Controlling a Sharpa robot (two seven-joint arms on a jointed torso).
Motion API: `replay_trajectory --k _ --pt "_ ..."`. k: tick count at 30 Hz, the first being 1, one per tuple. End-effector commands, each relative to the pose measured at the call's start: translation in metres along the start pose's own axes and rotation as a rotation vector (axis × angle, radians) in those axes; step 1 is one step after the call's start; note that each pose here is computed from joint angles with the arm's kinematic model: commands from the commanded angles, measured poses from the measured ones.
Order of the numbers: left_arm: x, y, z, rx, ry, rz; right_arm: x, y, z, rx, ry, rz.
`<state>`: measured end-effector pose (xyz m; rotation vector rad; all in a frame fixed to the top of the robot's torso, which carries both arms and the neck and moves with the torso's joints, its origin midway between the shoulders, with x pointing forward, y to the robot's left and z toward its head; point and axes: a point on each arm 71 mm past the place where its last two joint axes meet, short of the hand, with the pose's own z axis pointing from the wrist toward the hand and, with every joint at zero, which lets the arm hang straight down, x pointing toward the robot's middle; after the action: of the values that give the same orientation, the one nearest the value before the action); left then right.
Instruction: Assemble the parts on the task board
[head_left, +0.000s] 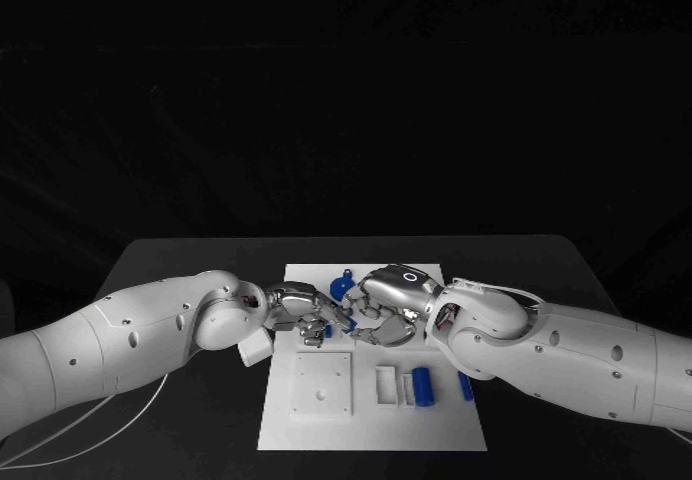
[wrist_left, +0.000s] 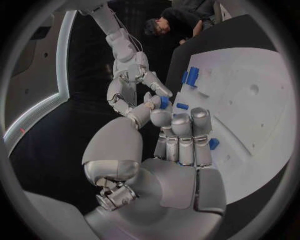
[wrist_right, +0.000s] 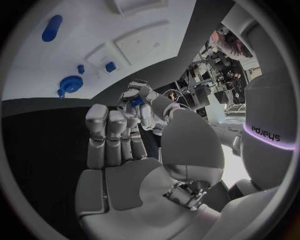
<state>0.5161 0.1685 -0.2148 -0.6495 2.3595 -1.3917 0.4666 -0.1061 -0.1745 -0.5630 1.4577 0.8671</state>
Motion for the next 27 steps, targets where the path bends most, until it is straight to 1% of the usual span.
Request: replay_trajectory --k 1,12,27 --pt "0.0009 -0.0022 0.0000 0.016 0.010 -0.009 0.0008 0.0008 -0.0007 -0.003 -0.002 0.003" --pt "0.0011 -0.0022 0.0001 0.016 0.008 -0.008 0.0008 -0.0008 -0.0014 0.010 -0.005 -0.012" --pt "0.0005 -0.0030 -0.0002 0.027 -0.011 -0.036 -0.0013 -0.0029 -0.0025 0.037 -0.041 -0.031"
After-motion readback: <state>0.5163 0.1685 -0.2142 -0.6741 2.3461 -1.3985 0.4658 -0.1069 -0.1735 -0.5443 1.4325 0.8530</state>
